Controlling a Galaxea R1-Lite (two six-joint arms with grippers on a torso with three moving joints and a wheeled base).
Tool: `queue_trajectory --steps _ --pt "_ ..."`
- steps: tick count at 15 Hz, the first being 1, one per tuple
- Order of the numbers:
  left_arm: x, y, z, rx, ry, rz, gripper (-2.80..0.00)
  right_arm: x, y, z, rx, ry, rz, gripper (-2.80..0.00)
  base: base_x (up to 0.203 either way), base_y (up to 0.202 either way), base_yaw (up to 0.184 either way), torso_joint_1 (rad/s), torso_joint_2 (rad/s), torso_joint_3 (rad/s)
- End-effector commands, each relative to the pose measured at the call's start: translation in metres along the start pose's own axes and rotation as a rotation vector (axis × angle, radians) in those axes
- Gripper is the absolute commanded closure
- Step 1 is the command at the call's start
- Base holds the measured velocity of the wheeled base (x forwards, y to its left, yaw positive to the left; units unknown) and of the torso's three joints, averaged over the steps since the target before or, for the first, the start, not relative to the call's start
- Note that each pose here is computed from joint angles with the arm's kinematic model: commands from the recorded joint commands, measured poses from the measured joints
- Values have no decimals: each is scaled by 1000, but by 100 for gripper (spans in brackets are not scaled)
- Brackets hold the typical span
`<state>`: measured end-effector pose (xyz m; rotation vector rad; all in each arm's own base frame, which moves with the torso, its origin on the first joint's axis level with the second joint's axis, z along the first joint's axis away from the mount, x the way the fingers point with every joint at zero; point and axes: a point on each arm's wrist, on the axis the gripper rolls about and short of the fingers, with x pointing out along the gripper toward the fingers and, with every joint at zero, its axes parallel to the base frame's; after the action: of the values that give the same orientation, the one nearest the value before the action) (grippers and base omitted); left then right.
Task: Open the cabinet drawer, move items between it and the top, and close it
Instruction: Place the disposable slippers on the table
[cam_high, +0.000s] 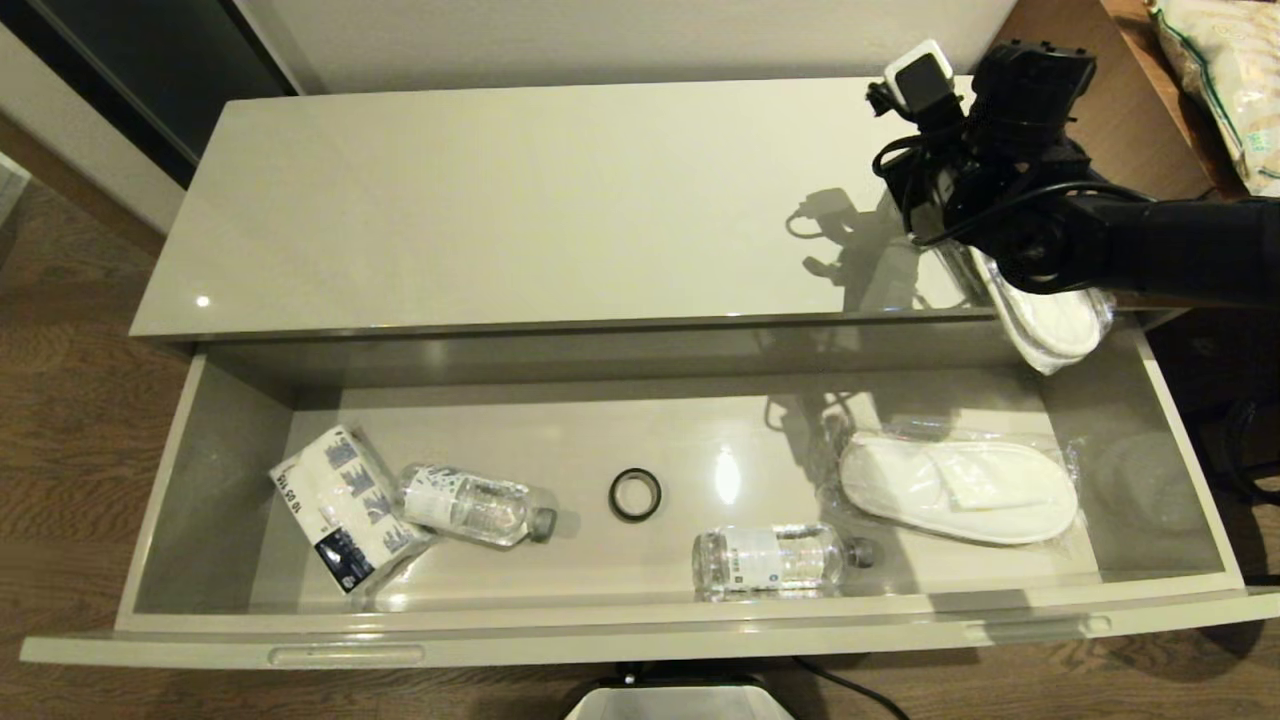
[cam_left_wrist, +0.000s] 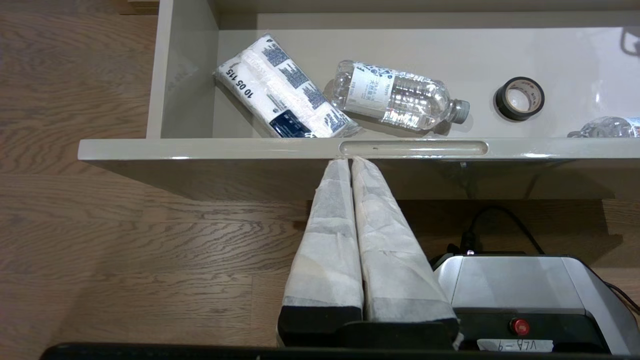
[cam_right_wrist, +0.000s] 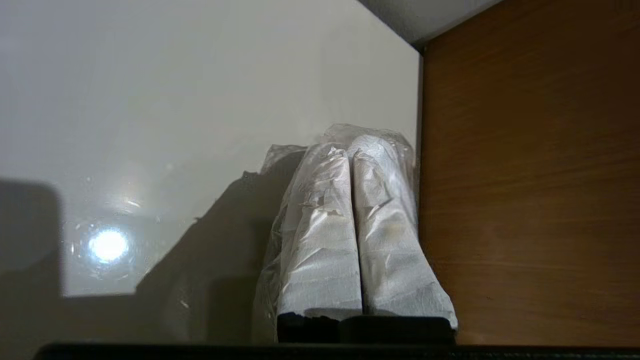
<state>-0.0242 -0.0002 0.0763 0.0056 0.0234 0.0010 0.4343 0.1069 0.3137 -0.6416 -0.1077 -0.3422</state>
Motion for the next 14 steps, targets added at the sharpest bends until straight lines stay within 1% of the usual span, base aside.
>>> queue_trajectory --steps 1,2,3,4,7,8,10,12,14 --pt "0 0 0 0 0 0 0 -7 -5 14 11 -62 -32 0 0 0 0 0 0 0" --pt "0 0 0 0 0 0 0 -10 -5 21 2 -103 -43 0 0 0 0 0 0 0" --pt "0 0 0 0 0 0 0 -17 -6 30 0 -150 -33 0 0 0 0 0 0 0" --pt "0 0 0 0 0 0 0 -20 -5 34 0 -164 -22 0 0 0 0 0 0 0" --pt "0 0 0 0 0 0 0 -16 8 26 -31 -151 31 0 0 0 0 0 0 0" --pt "0 0 0 0 0 0 0 -15 11 25 -25 -175 41 0 0 0 0 0 0 0" --pt "0 0 0 0 0 0 0 -12 15 24 -18 -208 33 0 0 0 0 0 0 0" --pt "0 0 0 0 0 0 0 -5 28 12 -43 -184 51 0 0 0 0 0 0 0" --pt "0 0 0 0 0 0 0 8 31 -7 -97 -152 28 0 0 0 0 0 0 0"
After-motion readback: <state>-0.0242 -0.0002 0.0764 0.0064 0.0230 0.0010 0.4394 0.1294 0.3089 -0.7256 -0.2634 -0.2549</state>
